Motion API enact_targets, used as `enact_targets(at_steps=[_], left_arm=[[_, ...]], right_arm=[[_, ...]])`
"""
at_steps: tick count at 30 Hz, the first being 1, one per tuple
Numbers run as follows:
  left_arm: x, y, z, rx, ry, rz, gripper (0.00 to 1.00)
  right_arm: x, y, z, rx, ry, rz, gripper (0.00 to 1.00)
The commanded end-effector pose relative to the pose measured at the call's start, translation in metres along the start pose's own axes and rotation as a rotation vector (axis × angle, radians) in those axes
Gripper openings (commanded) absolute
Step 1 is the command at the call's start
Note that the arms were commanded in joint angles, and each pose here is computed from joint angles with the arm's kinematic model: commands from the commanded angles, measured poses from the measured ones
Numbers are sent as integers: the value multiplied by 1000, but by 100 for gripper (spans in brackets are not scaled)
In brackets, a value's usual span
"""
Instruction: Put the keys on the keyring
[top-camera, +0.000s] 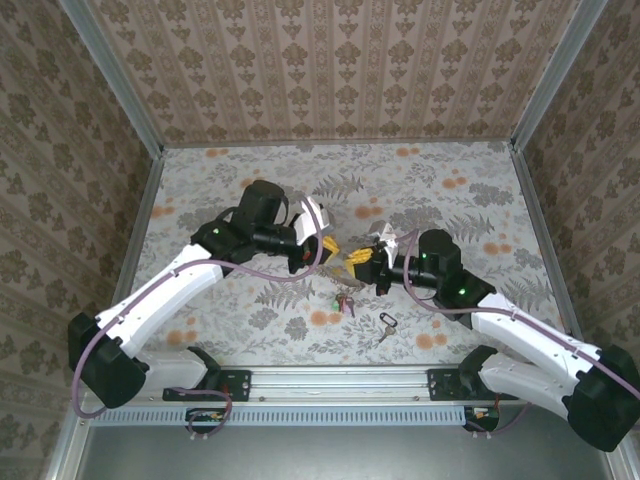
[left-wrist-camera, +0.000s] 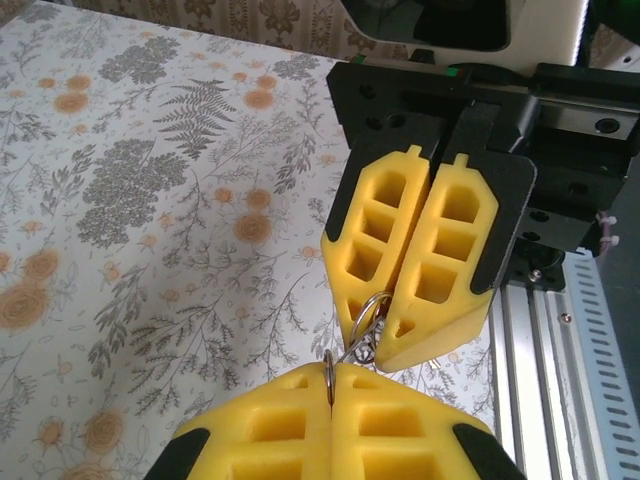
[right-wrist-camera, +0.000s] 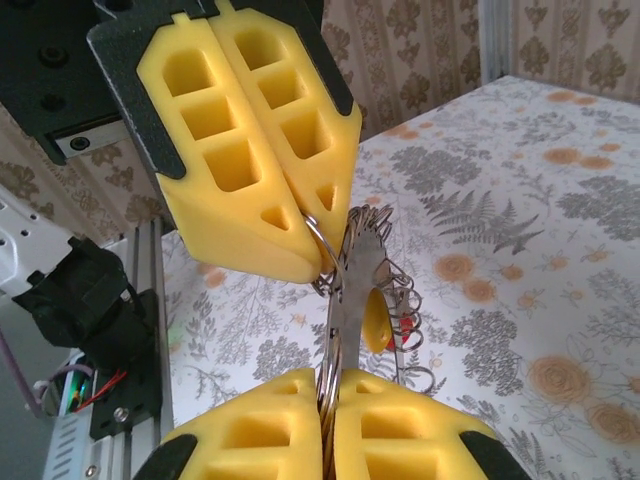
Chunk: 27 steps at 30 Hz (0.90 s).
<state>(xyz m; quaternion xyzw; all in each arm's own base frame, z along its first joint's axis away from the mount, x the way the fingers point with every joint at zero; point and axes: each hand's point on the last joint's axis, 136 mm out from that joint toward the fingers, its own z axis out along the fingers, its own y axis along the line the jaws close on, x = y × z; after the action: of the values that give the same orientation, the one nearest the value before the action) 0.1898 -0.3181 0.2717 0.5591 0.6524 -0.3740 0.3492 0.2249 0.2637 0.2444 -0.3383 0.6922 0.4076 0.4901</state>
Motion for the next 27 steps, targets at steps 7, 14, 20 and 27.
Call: enact_targets(at_steps=[7,14,20,27], left_arm=[[14,27,9,-195,229,51,0],[25,37,19,-241,350,11,0],[28,45,24,-271,419,-44,0],[27,49,29,-296,502,-96,0]], right_arm=[[-6,-30,-23,234,-38,-54,0],[-5,-40,-27,327,-26,-89,0],[-4,-41,-27,368,-27,-130,0],[-7,-35,-24,399,-30,-203,0]])
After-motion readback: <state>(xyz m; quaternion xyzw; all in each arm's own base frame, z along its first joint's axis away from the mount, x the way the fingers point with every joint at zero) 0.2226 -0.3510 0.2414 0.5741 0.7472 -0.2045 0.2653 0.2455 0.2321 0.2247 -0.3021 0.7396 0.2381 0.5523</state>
